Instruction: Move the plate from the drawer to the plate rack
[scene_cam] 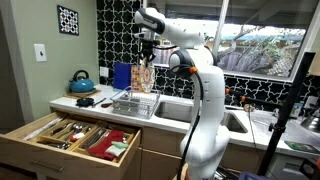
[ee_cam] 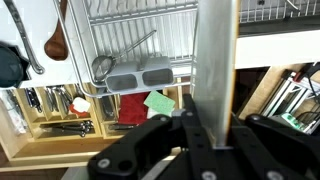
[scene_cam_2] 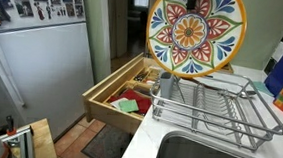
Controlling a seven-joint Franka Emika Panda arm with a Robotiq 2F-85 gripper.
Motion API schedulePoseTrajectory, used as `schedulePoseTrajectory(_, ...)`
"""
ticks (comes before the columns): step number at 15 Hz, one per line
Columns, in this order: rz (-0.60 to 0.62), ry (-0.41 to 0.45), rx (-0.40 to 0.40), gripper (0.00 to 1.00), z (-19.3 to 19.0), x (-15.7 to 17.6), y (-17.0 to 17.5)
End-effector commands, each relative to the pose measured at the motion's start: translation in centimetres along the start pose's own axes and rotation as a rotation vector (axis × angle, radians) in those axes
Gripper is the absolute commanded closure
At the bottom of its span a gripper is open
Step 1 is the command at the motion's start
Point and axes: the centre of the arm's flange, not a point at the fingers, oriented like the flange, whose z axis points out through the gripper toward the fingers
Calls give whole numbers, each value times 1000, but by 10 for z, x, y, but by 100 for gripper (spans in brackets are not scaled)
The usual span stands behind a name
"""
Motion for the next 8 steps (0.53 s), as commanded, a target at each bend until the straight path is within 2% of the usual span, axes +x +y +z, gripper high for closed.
schedulePoseTrajectory(1,-25,-18,-48,97,14,-8,-12)
schedulePoseTrajectory(5,-8,-28,-80,97,37,-12,-5)
schedulePoseTrajectory(8,-11,1,-50,97,56,-20,-7)
